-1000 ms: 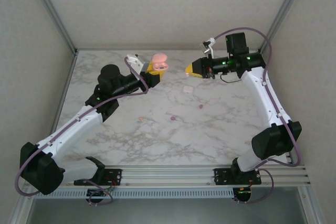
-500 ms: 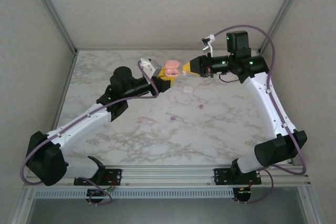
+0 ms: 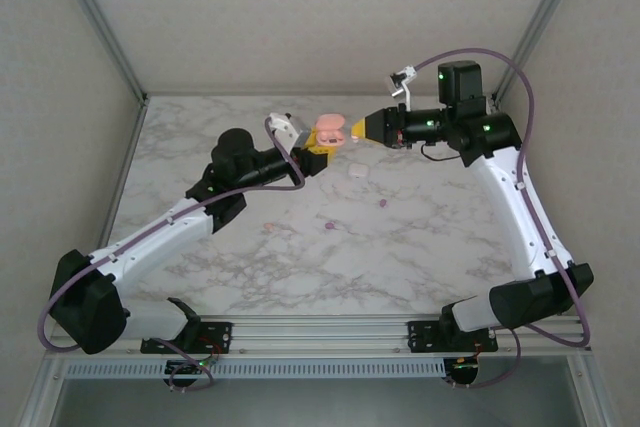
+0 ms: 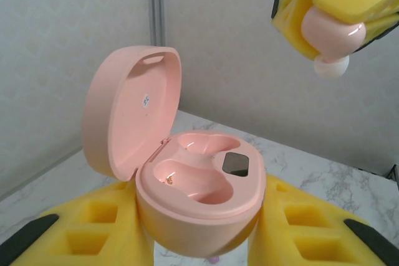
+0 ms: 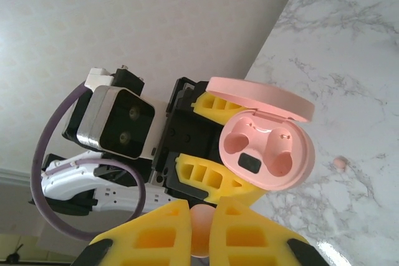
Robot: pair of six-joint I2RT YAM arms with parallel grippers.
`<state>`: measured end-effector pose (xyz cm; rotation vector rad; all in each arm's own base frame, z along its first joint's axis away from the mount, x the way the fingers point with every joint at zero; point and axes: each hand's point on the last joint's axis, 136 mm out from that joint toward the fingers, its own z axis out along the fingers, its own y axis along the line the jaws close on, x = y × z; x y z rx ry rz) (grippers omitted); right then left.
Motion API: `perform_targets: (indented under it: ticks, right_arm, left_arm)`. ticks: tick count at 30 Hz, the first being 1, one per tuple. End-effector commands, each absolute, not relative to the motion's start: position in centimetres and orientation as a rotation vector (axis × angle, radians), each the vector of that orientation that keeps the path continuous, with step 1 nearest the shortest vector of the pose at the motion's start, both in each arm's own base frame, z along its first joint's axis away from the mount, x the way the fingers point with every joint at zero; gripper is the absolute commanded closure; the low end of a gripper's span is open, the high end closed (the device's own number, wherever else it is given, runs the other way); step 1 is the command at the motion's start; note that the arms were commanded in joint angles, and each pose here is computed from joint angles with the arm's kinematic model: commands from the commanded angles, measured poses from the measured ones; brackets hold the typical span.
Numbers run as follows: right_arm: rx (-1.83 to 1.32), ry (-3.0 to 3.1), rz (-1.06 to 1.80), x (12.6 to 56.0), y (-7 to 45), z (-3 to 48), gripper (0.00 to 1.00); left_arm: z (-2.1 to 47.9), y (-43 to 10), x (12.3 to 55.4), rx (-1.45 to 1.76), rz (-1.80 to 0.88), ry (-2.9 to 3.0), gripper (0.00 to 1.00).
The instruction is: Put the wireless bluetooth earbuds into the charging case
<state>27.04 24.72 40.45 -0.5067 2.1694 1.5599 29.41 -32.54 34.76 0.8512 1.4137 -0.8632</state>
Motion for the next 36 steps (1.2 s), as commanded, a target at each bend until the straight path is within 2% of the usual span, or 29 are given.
perform_targets:
  ticks: [1,17,36]
  right_arm:
    - [-0.528,2.147,1.521,26.7,24.6,40.6,0.93]
    - [-0.533,2.124,1.499,26.8,24.5,41.0,0.93]
    - [-0.535,2.112,1.623,26.7,25.9,41.6,0.92]
  left_arm:
    - [35.7,-32.8,28.7,0.891,-0.805,1.332,0.76]
    - [35.3,-33.0,29.0,0.861,-0.808,1.306,0.76]
    - [35.5,-33.7,29.0,0.879,-0.849,1.282,0.77]
